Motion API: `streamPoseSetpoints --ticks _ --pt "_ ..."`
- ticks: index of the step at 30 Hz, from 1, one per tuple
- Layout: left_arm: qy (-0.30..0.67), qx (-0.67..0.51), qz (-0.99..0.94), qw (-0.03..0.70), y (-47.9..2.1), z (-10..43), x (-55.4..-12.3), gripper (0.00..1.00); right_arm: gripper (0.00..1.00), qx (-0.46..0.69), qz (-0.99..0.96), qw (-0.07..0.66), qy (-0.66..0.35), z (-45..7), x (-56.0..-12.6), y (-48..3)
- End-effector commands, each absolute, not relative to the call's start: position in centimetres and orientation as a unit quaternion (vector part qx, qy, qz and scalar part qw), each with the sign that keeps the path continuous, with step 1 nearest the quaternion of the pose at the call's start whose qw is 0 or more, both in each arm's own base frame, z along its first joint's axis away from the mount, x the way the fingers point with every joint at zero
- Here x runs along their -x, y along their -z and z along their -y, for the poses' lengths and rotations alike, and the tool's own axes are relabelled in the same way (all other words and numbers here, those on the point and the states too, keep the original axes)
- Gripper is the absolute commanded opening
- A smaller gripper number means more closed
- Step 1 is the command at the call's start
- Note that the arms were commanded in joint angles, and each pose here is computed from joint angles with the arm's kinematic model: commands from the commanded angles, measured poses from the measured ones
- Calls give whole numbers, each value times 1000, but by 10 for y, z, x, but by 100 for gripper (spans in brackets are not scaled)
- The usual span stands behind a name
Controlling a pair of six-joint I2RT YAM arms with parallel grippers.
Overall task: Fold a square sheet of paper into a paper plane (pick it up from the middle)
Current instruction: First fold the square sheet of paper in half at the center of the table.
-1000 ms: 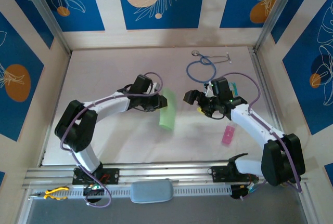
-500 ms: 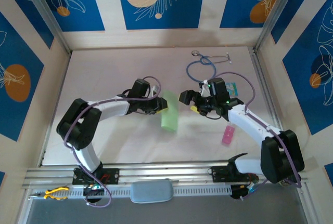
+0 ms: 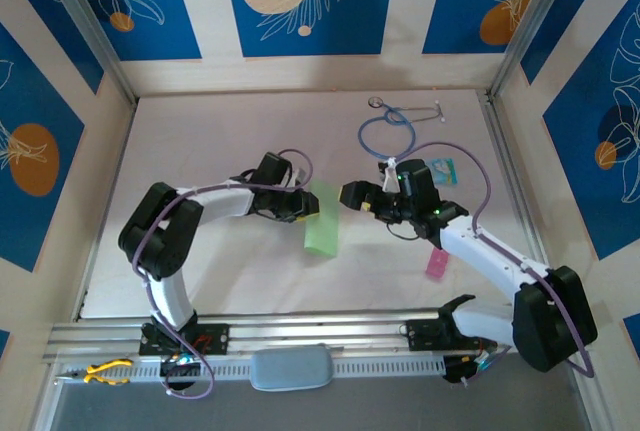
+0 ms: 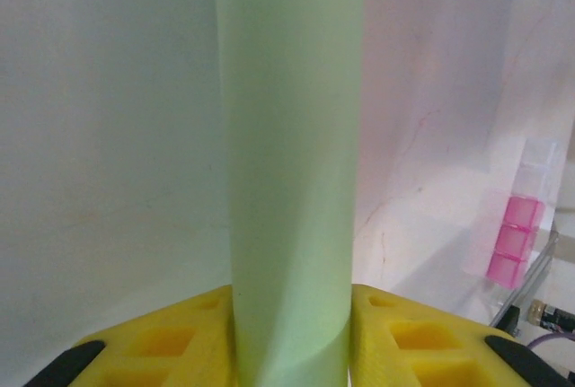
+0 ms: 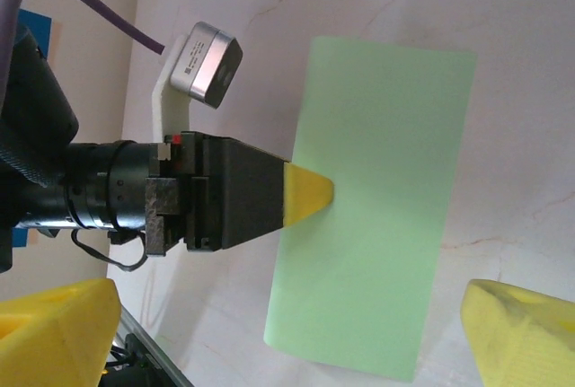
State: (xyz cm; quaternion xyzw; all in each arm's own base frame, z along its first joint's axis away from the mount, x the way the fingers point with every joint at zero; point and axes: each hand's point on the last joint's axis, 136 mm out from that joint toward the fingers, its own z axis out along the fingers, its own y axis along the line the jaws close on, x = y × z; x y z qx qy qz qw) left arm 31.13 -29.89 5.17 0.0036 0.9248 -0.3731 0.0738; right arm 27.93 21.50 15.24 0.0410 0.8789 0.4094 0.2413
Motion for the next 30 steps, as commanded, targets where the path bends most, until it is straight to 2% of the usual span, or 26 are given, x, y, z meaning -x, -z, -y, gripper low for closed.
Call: streamPoseSetpoints --ticks 1,13,20,25,30 --pt "346 -8 -936 70 -42 290 -315 36 94 -22 -880 216 -423 -221 -278 -146" --pt "294 -11 -952 88 -41 271 -313 52 92 -26 -890 177 -419 -238 -278 -130" --pt "278 -9 -954 109 -46 261 -313 53 80 -29 -893 158 -420 -243 -276 -122" --pt "270 -7 -957 107 -42 257 -310 50 79 -31 -896 148 -417 -246 -275 -116" --pt "259 -1 -960 109 -38 252 -308 47 73 -31 -897 137 -418 -252 -275 -111"
